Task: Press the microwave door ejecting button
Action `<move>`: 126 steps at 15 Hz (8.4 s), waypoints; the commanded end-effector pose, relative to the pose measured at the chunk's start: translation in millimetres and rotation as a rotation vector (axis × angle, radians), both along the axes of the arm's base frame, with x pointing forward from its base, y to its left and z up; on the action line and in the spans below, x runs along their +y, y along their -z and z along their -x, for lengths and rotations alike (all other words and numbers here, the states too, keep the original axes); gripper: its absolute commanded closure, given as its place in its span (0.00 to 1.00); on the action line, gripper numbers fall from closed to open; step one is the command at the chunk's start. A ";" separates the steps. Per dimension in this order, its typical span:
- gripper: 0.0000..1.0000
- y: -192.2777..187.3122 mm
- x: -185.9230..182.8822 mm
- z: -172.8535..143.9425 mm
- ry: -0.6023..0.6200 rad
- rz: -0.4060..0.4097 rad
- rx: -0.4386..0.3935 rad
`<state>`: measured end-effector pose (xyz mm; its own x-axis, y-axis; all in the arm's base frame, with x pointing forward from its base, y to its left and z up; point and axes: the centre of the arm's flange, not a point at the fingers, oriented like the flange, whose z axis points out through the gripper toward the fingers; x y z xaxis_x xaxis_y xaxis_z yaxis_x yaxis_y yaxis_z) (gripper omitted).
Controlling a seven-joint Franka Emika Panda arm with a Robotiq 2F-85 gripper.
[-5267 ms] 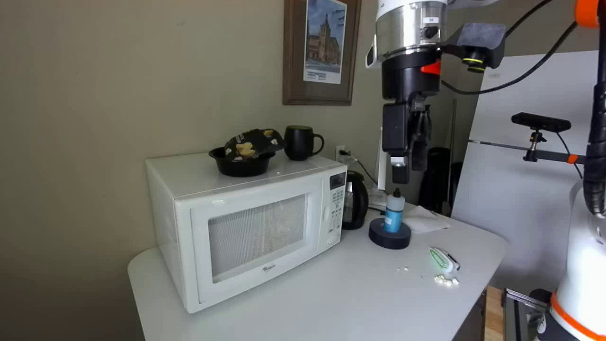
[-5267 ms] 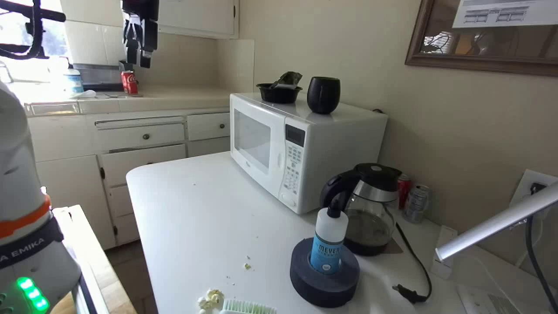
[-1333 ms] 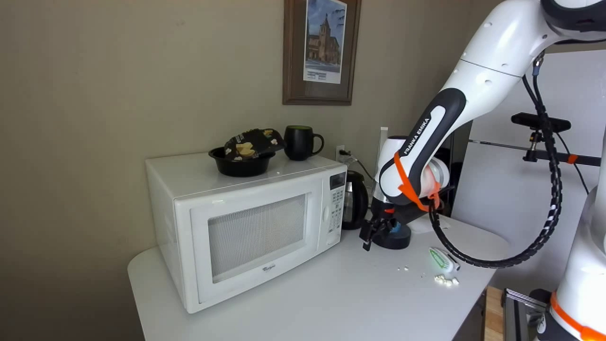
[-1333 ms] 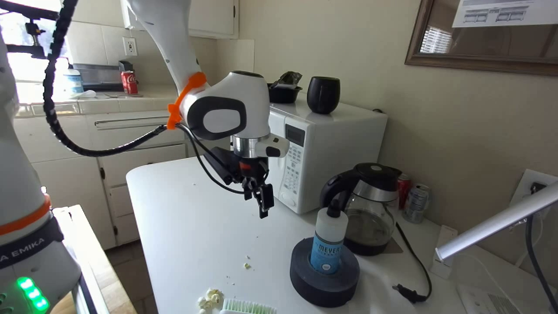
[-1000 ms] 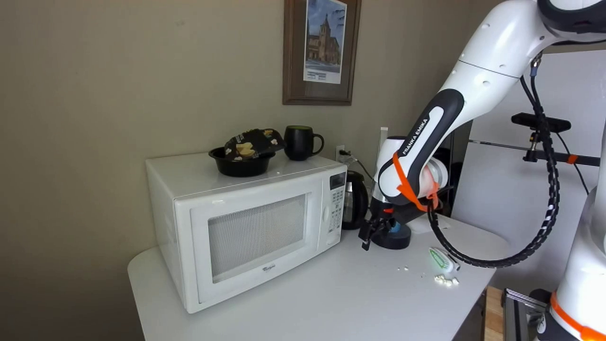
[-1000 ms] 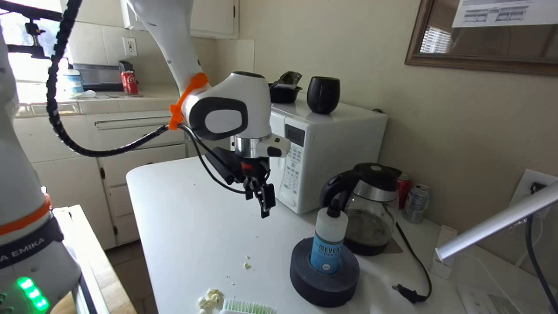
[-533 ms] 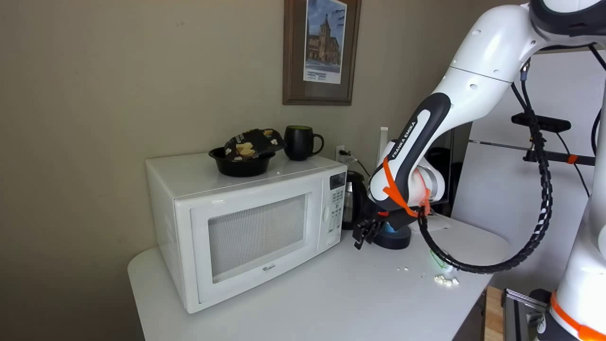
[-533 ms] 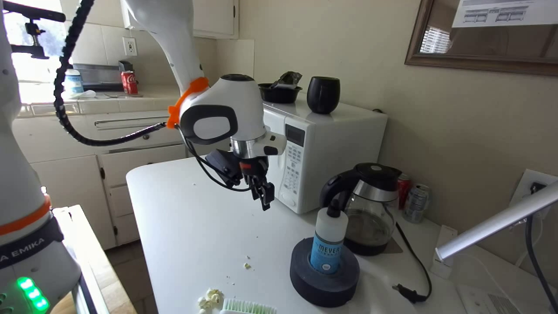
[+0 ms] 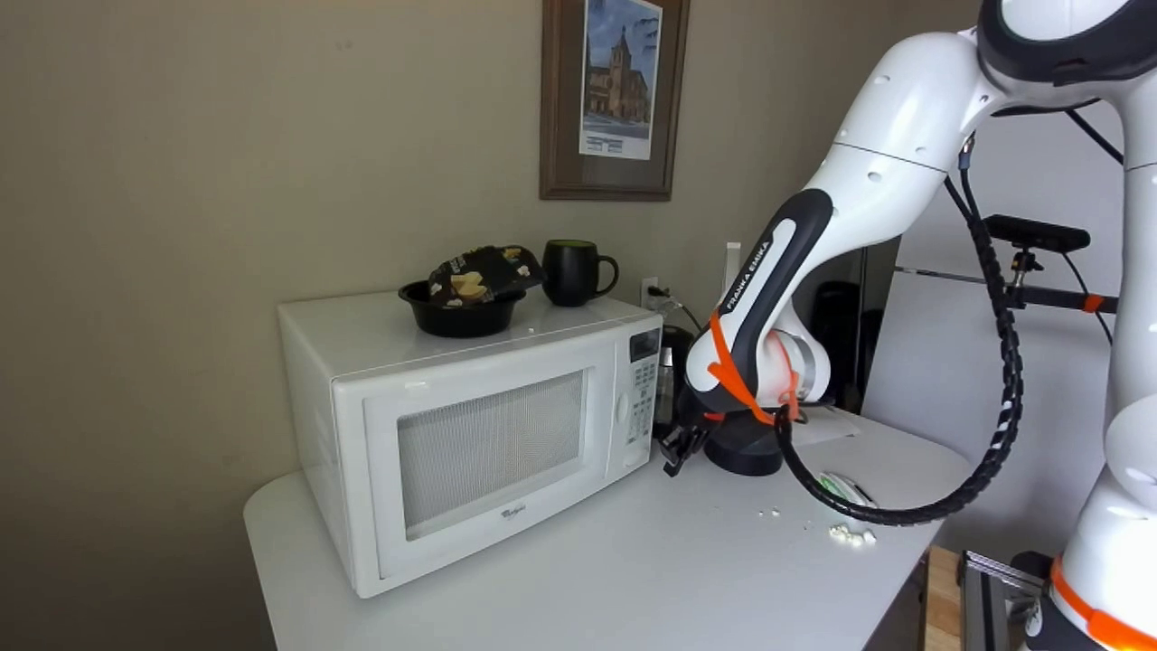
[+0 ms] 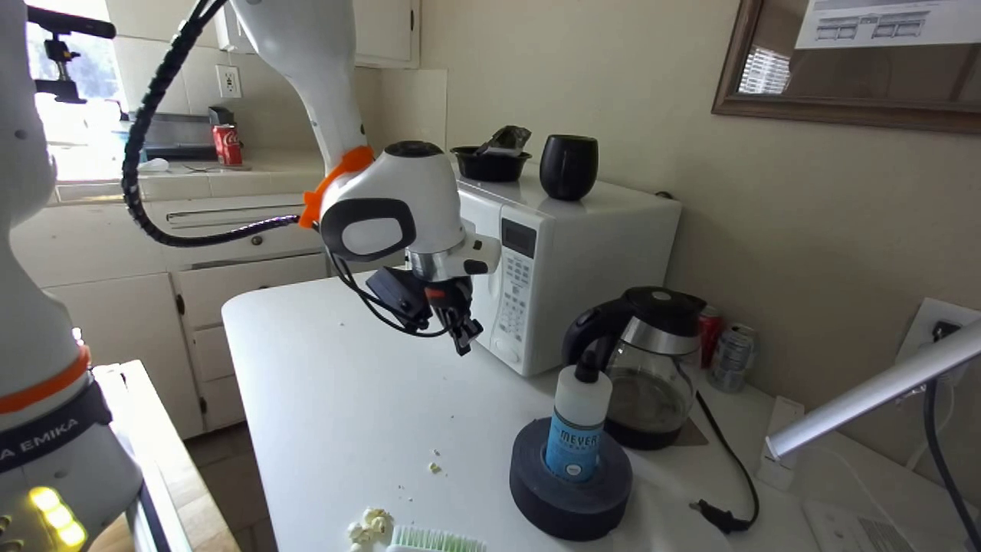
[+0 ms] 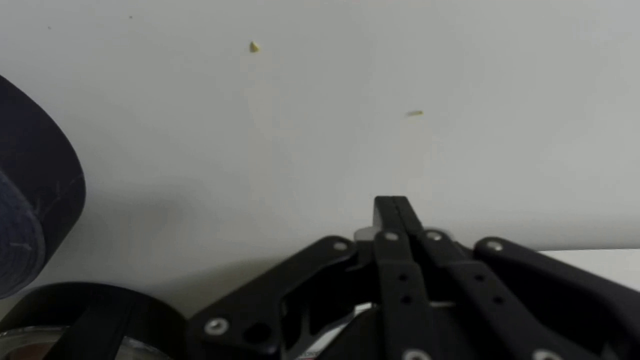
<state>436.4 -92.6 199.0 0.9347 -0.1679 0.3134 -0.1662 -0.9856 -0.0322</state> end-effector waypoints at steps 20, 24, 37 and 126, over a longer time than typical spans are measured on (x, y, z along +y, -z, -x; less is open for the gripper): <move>1.00 52.6 -24.0 -34.4 -0.128 0.012 -0.190; 1.00 48.8 -26.4 -41.4 -0.118 0.036 -0.240; 1.00 56.5 -25.7 -59.3 -0.071 0.109 -0.391; 0.00 -211.1 69.6 34.7 -0.666 -0.031 -0.171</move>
